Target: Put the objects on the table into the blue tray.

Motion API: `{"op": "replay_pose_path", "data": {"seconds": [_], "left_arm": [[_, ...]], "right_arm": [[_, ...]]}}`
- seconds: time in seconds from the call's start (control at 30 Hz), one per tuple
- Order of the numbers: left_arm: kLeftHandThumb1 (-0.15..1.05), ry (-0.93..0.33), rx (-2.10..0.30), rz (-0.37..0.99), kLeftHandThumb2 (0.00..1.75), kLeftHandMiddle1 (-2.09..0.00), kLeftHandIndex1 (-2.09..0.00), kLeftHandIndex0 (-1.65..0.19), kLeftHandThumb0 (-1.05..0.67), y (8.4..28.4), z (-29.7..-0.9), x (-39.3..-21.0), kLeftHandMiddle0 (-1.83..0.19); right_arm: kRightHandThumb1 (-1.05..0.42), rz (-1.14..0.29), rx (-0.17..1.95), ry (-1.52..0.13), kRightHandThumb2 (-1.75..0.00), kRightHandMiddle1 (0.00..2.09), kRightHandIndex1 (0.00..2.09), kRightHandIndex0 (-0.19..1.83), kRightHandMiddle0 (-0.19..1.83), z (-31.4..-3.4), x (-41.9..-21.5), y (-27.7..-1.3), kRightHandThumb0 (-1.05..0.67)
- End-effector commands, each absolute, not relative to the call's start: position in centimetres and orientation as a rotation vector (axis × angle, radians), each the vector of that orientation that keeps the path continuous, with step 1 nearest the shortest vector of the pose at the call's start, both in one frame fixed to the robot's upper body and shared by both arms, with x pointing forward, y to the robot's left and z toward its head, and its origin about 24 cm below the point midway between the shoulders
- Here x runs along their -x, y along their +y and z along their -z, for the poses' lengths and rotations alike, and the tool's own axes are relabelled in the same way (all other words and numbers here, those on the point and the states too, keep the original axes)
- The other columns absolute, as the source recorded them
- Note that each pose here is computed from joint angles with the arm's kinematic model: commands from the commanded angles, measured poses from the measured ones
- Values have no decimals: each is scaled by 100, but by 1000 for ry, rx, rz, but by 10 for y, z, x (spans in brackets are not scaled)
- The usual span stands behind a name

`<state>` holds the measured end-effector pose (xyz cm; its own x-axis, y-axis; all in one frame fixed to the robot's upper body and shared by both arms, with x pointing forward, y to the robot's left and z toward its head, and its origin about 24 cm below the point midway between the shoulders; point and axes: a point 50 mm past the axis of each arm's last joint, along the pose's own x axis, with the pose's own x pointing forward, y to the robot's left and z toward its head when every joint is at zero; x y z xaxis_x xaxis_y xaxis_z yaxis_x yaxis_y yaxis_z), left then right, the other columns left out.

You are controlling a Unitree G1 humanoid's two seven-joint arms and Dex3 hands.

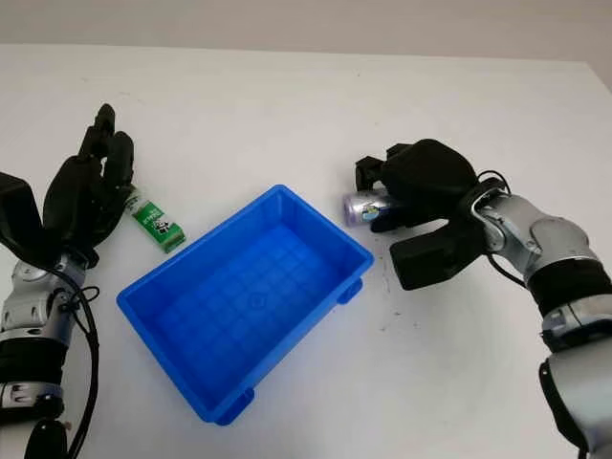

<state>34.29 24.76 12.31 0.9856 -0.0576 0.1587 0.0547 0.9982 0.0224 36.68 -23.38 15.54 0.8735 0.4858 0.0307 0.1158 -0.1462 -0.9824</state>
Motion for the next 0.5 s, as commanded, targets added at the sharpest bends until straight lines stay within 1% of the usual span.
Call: {"op": "replay_pose_path", "data": {"seconds": [0.0, 0.1, 0.17, 0.23, 0.33, 0.37, 0.47], "left_arm": [[105, -180, -23, 54, 53, 0, 0, 19, -73, 248, -128, -345, 19], [105, -177, -26, 53, 54, 0, 0, 19, -74, 247, -128, -346, 19], [105, -177, -26, 52, 54, 0, 0, 19, -73, 247, -127, -346, 19], [105, -175, -22, 55, 54, 0, 0, 19, -73, 247, -127, -345, 19], [105, -173, -20, 54, 53, 0, 0, 19, -74, 247, -127, -345, 19], [105, -171, -19, 55, 53, 0, 0, 19, -74, 247, -127, -345, 19], [105, -169, -17, 54, 53, 0, 0, 19, -73, 246, -126, -345, 19]], "right_arm": [[-105, -312, 1702, -484, -12, 209, 209, 95, 67, -162, -370, -234, -48], [-103, -227, 1661, -526, -8, 209, 209, 97, 65, -177, -374, -234, -46], [-101, -164, 1591, -563, -6, 209, 209, 92, 64, -191, -376, -232, -41], [-103, -119, 1507, -607, -6, 209, 209, 90, 63, -207, -378, -229, -39], [-105, -53, 1346, -703, -9, 209, 209, 99, 73, -236, -378, -218, -40], [-105, -40, 1302, -724, -11, 209, 209, 104, 79, -243, -378, -216, -40], [-105, -31, 1184, -774, -13, 209, 209, 111, 88, -259, -376, -206, -41]]}}
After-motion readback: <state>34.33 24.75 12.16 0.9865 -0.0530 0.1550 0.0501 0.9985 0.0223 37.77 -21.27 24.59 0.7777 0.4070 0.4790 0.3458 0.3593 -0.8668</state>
